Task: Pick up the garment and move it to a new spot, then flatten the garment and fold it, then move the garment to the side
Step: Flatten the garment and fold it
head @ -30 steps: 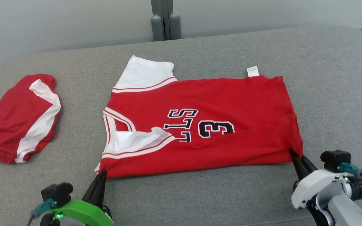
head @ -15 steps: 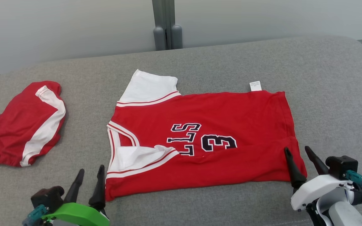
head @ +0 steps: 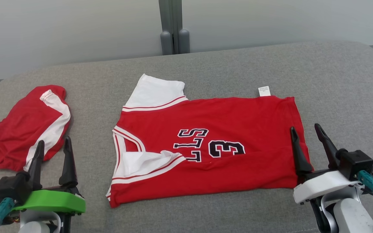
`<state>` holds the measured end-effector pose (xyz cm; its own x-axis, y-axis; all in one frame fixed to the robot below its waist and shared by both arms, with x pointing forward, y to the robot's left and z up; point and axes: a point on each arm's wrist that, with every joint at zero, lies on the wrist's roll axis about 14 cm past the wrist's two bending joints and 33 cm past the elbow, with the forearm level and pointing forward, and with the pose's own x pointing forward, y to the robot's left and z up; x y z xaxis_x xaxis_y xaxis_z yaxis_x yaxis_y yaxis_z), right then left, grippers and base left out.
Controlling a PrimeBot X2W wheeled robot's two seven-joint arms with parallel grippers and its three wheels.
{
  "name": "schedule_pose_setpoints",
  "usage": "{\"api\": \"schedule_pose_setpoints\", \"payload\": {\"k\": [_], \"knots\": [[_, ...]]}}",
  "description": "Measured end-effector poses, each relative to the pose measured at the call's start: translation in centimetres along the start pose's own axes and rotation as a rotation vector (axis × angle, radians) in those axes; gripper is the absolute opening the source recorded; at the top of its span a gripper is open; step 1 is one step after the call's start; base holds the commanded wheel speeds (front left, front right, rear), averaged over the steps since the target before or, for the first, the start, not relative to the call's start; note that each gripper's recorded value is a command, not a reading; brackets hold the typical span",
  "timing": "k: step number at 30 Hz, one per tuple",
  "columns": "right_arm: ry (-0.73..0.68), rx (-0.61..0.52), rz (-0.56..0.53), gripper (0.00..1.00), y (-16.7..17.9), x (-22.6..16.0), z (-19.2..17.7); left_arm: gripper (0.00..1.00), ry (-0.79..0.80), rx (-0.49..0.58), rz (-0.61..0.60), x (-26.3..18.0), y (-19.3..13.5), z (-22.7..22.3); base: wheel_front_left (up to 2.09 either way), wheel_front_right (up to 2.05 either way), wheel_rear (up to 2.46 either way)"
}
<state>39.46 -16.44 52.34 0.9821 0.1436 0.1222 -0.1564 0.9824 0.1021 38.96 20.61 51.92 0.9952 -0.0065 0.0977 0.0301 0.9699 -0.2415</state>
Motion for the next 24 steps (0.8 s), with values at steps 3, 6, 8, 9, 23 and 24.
{"api": "schedule_pose_setpoints", "payload": {"k": [3,6,8,9,23,24], "knots": [[-0.016,-0.01,0.003,1.0,0.3,-0.4,0.4,1.0,-0.008,0.026,0.007,-0.4,0.4,0.2,0.0,0.0,0.0],[-0.021,-0.013,0.008,1.0,0.8,-1.0,0.4,1.0,-0.005,0.055,0.007,-0.9,0.6,0.1,0.0,0.0,0.0],[-0.02,-0.013,0.014,1.0,1.1,-1.3,0.3,1.0,-0.001,0.058,0.014,-1.3,0.7,-0.1,0.0,0.0,0.0],[-0.016,-0.013,0.018,1.0,1.3,-1.5,0.2,1.0,0.001,0.058,0.017,-1.5,0.7,-0.2,0.0,0.0,0.0],[0.01,0.015,0.025,1.0,2.3,-2.7,-0.8,1.0,0.035,0.102,0.048,-3.5,1.5,-1.4,0.0,0.0,0.0],[0.01,0.015,0.025,1.0,2.3,-2.7,-0.8,1.0,0.032,0.099,0.052,-3.6,1.6,-1.3,0.0,0.0,0.0]]}}
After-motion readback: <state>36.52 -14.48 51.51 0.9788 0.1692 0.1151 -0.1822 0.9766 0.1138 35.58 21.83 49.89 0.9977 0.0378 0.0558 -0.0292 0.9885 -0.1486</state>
